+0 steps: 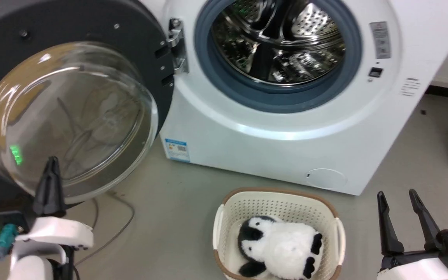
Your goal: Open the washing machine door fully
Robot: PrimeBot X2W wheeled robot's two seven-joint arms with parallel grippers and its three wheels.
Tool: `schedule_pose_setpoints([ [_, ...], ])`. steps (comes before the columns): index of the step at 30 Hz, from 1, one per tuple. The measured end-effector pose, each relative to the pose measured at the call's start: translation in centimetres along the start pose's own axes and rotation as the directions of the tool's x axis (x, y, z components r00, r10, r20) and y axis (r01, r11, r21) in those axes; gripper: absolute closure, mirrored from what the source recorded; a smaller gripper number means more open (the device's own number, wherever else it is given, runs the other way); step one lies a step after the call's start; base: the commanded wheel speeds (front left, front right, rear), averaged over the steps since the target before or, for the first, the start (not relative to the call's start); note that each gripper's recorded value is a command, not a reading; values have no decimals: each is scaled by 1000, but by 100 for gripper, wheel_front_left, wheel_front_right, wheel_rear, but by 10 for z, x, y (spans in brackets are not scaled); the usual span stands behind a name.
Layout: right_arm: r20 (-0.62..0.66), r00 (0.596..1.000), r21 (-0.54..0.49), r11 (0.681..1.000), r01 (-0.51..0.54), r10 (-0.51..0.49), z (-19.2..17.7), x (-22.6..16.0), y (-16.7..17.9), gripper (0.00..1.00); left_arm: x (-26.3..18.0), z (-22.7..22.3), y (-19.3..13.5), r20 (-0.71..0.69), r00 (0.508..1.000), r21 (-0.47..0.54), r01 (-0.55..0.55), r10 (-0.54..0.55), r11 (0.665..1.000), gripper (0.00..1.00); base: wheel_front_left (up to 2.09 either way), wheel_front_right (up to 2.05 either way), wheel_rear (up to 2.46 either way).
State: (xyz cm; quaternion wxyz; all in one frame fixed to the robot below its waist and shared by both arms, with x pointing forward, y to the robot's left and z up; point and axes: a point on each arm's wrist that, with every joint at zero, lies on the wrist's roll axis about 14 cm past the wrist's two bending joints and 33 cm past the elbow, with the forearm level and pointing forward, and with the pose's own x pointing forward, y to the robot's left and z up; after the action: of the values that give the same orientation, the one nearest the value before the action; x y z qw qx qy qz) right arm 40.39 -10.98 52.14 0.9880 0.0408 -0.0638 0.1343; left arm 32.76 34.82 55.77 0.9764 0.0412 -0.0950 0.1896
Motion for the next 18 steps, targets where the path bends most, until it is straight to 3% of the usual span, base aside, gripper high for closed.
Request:
schedule_pose_setpoints([
  [1,3,1000,-3,1000,8,-8,2,-2,-2,0,-1,1,-6,5,1000,-8,13,-13,1000,65,0,0,0],
  [2,7,1000,-5,1000,17,-16,3,-5,-5,0,-2,2,-13,10,1000,-16,27,-27,1000,10,0,0,0],
  [3,10,1000,-7,1000,26,-26,5,-7,-8,0,-3,2,-19,14,999,-23,43,-43,999,0,0,0,0],
  [18,39,986,-35,986,166,-164,20,-47,-48,0,-20,-20,-106,-39,968,-111,241,-246,964,0,0,0,0],
])
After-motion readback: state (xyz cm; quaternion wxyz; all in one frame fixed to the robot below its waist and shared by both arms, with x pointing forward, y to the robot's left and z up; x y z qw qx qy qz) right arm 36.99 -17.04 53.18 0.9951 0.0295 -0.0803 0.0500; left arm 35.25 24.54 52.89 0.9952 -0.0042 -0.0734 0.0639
